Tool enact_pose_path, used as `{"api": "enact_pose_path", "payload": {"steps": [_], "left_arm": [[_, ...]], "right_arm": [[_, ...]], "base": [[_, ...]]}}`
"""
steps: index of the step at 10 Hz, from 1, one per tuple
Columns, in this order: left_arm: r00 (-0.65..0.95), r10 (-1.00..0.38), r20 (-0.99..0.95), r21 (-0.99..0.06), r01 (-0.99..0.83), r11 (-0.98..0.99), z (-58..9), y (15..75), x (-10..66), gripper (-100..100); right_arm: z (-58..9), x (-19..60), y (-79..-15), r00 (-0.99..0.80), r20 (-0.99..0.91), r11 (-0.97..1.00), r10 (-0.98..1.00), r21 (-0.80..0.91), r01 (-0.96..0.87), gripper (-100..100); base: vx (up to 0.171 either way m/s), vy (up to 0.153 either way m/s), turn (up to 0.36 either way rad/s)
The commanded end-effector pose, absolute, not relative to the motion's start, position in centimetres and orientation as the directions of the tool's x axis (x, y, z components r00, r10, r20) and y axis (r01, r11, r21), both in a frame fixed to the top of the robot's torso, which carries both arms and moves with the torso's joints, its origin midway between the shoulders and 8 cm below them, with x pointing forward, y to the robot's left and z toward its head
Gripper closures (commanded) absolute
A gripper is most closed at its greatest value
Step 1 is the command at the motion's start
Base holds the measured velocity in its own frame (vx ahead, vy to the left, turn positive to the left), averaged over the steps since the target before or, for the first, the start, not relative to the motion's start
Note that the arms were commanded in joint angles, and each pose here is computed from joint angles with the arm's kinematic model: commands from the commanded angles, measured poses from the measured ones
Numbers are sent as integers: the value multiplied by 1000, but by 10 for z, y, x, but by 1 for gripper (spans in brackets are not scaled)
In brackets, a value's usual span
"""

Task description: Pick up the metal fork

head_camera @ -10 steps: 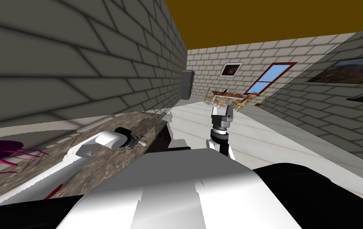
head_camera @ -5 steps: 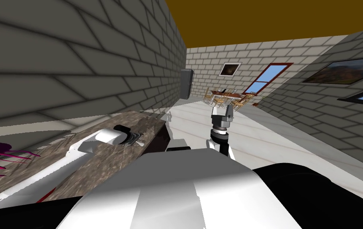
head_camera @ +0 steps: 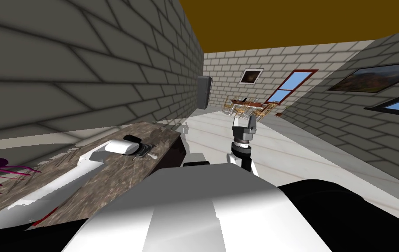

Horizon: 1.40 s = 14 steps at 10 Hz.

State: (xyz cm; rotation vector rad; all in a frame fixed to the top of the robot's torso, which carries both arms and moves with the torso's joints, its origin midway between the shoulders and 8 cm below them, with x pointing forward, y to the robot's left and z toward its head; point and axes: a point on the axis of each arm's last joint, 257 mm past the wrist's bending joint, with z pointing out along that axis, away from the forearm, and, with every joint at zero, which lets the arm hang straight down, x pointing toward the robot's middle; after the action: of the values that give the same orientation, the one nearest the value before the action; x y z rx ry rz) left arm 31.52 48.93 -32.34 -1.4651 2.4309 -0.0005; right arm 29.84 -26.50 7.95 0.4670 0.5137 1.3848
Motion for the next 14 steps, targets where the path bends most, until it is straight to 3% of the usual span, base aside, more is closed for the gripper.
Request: {"api": "enact_pose_path", "payload": {"steps": [1, 5, 9, 11, 14], "left_arm": [[-421, -871, -255, -128, -878, 462, -329, 505, 309, -100], [-423, -866, -265, -150, -869, 471, -325, 520, 328, -100], [-386, -884, -262, -105, -900, 424, -336, 550, 315, -100], [-413, -867, -279, -150, -873, 464, -324, 553, 344, -100], [-382, -884, -270, -108, -900, 422, -335, 578, 327, -100]], "right_arm": [[80, 298, -265, 111, -68, 129, 992, 591, -796, 0], [80, 298, -265, 111, -68, 129, 992, 591, -796, 0], [79, 298, -265, 111, -68, 129, 992, 591, -796, 0], [80, 298, -265, 111, -68, 129, 992, 591, -796, 0], [79, 298, -265, 111, -68, 129, 992, 591, -796, 0]], "base": [[0, -14, 2], [-21, -33, -33], [-5, -13, 4], [-36, -74, -67], [-16, -22, 6]]}}
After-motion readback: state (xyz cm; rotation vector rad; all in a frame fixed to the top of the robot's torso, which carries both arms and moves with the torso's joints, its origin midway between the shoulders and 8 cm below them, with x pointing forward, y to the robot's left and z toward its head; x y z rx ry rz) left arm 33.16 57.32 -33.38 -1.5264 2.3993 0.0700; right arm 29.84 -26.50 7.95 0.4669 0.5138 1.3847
